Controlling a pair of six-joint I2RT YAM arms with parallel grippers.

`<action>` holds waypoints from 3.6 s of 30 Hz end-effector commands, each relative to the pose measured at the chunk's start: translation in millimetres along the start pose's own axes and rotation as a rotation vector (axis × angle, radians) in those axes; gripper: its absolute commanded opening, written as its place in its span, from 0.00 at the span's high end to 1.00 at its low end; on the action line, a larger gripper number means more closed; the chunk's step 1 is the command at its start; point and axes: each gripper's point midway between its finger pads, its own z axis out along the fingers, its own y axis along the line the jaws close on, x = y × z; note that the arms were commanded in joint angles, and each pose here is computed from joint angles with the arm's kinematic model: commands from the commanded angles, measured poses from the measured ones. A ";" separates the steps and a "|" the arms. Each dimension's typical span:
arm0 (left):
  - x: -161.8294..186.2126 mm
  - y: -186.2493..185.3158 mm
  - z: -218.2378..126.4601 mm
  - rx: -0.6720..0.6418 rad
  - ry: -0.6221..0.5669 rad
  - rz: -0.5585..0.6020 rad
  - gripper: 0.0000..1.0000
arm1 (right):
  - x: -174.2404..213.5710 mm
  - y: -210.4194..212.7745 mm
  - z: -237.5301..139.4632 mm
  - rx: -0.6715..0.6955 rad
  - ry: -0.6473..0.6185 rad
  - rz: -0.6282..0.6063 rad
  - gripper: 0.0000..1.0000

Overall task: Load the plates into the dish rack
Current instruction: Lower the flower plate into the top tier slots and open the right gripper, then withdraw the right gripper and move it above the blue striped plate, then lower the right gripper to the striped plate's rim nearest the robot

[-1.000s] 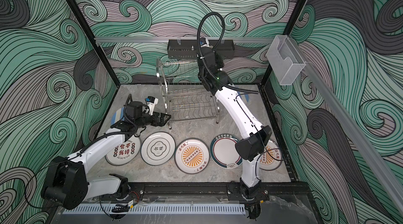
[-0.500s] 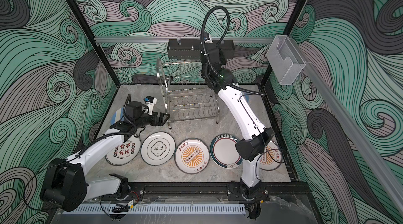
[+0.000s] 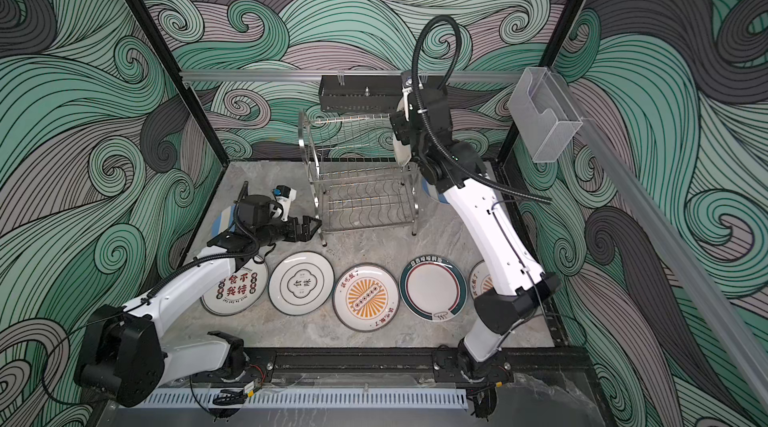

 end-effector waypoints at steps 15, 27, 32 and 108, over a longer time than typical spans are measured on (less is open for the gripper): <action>-21.0 -11.1 -22.1 -0.002 -0.050 -0.021 0.01 | 158.2 1.4 -64.5 -0.243 0.238 0.316 0.15; -20.7 -14.8 -29.1 0.013 -0.074 0.000 0.01 | 277.7 -24.0 -36.5 -0.078 0.386 0.470 0.19; -15.4 -14.0 -28.3 0.014 -0.065 0.005 0.02 | 301.7 -29.8 3.9 -0.019 0.433 0.464 0.36; -18.6 -10.5 -28.9 -0.010 -0.072 0.021 0.01 | 488.8 -7.8 117.5 -0.194 1.224 0.411 0.84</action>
